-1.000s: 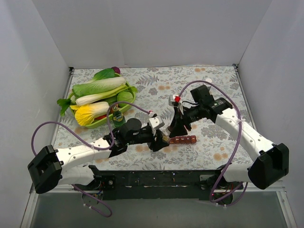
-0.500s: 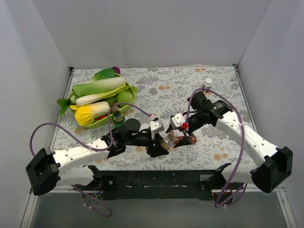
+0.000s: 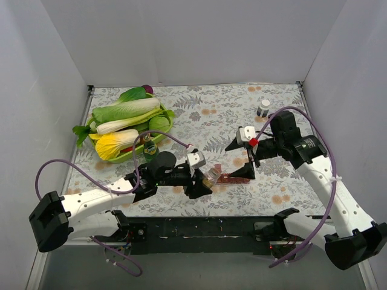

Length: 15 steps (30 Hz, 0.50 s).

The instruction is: Sort the pills into containers

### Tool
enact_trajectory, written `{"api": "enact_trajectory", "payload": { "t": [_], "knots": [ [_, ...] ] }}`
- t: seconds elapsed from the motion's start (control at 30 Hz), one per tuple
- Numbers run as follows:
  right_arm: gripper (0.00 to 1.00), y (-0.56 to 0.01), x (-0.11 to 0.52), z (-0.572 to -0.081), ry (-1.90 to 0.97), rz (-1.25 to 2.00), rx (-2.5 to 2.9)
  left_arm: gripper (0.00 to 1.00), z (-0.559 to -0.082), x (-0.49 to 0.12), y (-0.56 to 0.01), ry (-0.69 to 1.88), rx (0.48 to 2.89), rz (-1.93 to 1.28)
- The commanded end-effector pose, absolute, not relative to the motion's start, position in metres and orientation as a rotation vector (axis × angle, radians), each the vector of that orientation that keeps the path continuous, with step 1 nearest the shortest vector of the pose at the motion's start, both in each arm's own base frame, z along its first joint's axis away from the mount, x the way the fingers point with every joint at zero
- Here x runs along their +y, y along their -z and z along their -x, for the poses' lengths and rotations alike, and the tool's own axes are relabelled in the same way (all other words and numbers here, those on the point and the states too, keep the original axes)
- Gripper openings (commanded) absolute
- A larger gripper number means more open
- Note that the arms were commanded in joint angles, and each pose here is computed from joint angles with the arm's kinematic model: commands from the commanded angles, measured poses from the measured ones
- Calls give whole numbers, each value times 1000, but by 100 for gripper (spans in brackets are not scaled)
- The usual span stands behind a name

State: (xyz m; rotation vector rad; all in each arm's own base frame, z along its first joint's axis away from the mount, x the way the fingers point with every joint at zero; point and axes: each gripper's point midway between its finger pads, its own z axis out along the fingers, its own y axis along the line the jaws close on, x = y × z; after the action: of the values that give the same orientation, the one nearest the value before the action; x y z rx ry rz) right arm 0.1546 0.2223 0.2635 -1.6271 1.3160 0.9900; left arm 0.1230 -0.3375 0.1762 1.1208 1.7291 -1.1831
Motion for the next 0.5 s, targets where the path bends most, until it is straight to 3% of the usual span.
{"api": "enact_trajectory", "payload": {
  "t": [0.0,0.17,0.47],
  "knots": [
    [98,-268,228,-159,-1122,1443,1428,0,-135,-330,-198,1112,1656,-1052],
    [96,-256,238,-139,-1458,1302,1515,0,-153,-324,-207,1020,1655,-957],
    [89,-256,247,-154,-1564,1106,1728,0,-168,-327,-199,945,1666,-939]
  ]
}}
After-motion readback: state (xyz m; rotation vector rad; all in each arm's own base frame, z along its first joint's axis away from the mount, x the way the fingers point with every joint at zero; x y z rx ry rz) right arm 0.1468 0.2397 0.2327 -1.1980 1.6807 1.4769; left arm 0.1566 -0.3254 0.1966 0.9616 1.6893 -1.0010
